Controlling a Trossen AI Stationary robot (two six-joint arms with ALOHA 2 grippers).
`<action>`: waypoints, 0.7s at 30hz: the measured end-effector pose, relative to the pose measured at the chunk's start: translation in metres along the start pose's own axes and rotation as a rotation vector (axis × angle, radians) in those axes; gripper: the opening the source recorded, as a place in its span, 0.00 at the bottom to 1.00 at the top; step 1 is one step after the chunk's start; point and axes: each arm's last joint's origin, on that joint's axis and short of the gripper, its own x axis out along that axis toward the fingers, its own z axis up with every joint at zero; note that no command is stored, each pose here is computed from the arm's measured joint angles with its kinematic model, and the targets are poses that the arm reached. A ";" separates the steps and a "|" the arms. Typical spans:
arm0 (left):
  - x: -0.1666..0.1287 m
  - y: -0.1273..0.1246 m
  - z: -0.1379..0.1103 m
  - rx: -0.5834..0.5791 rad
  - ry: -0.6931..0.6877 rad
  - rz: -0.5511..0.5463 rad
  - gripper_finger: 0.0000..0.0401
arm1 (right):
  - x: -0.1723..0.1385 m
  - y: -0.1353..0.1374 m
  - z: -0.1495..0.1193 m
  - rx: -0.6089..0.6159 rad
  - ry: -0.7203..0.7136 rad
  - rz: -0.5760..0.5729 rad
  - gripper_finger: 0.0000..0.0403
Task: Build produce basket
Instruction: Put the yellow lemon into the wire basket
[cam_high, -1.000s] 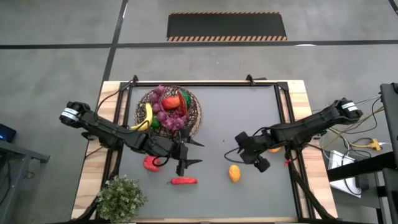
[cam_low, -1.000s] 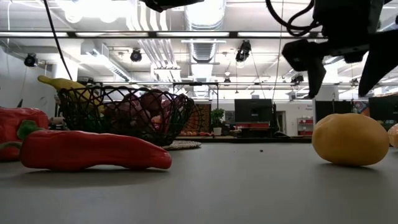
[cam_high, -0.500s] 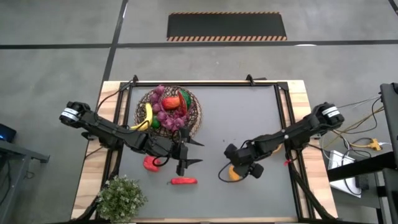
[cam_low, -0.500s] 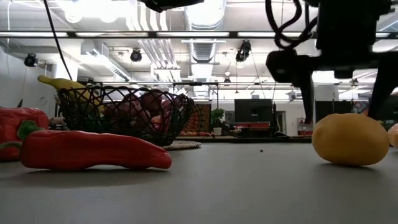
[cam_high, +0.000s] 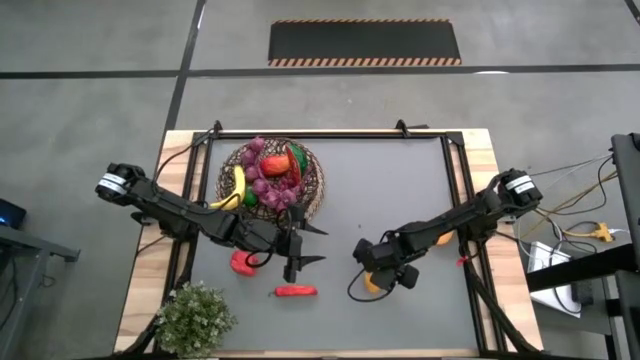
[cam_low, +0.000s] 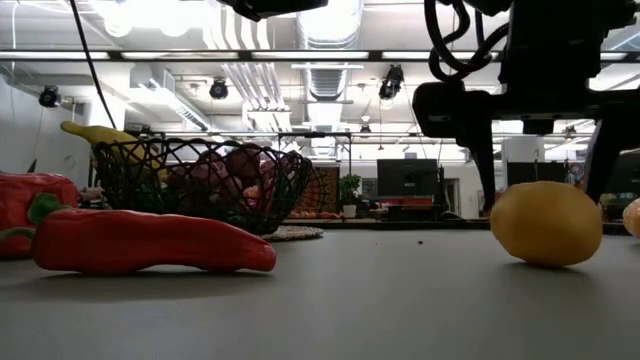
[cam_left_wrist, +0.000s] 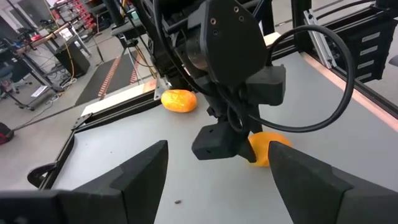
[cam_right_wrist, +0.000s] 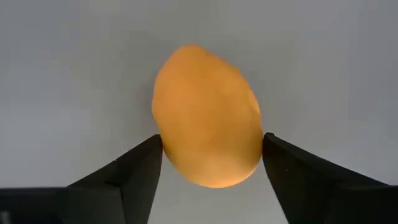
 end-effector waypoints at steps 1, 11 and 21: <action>0.000 0.000 0.000 0.000 0.000 0.000 0.65 | 0.000 0.000 0.000 0.000 -0.001 -0.001 0.61; 0.000 0.000 0.000 0.012 0.001 0.000 0.65 | 0.000 0.000 0.001 0.006 -0.023 0.013 0.42; -0.011 0.002 0.001 0.097 -0.018 0.012 0.64 | -0.026 -0.015 0.000 0.082 0.023 -0.164 0.44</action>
